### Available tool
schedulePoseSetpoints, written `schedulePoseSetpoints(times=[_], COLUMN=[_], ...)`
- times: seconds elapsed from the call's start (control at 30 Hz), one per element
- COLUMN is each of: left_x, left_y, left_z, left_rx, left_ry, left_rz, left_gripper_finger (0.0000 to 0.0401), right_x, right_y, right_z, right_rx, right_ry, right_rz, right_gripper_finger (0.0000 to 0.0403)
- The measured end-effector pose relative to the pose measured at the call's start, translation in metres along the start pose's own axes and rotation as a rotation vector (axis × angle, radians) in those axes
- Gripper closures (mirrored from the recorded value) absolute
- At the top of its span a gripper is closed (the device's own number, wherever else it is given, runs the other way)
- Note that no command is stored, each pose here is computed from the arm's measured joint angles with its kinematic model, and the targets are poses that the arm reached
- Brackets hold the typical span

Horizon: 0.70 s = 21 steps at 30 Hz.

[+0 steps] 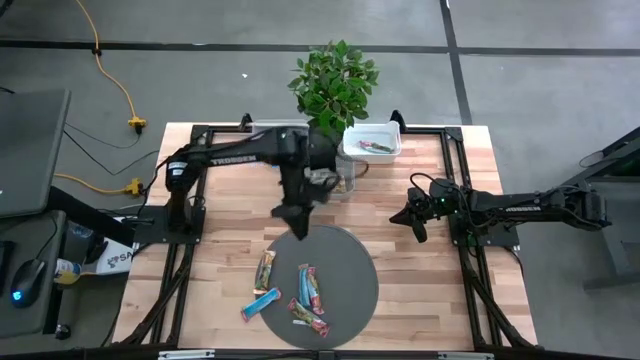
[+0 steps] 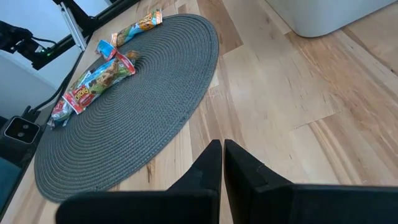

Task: Pick and place Granola Bars by type
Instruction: Put the orange granola bar into the gray bin

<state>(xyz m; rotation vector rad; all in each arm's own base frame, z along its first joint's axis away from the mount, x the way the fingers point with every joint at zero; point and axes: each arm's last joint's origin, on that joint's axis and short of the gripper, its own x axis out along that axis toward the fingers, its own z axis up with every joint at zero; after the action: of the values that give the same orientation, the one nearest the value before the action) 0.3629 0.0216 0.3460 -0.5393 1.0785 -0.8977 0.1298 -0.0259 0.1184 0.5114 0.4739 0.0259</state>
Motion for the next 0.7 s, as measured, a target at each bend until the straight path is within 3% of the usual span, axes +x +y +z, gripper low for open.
schedulePoseSetpoints(times=[0.17,0.33,0.5,0.7], left_x=[0.017,0.027,0.03,0.038], left_y=[-0.048,-0.102,-0.165,-0.226], left_z=[-0.005,-0.011,-0.025,-0.052], left_rx=[0.085,0.111,0.12,0.028], left_ry=[0.042,0.007,-0.123,-0.352], left_rz=[-0.017,0.06,0.161,0.314], left_gripper_finger=[0.0277,0.0277,0.0277,0.0277], right_x=[0.0,0.0,0.0,0.0], right_y=[0.0,0.0,0.0,0.0], right_z=[0.0,0.0,0.0,0.0], right_rx=[0.0,0.0,0.0,0.0], right_ry=[0.0,0.0,0.0,0.0], right_rz=[0.0,0.0,0.0,0.0], right_gripper_finger=[0.0403,0.0403,0.0403,0.0403])
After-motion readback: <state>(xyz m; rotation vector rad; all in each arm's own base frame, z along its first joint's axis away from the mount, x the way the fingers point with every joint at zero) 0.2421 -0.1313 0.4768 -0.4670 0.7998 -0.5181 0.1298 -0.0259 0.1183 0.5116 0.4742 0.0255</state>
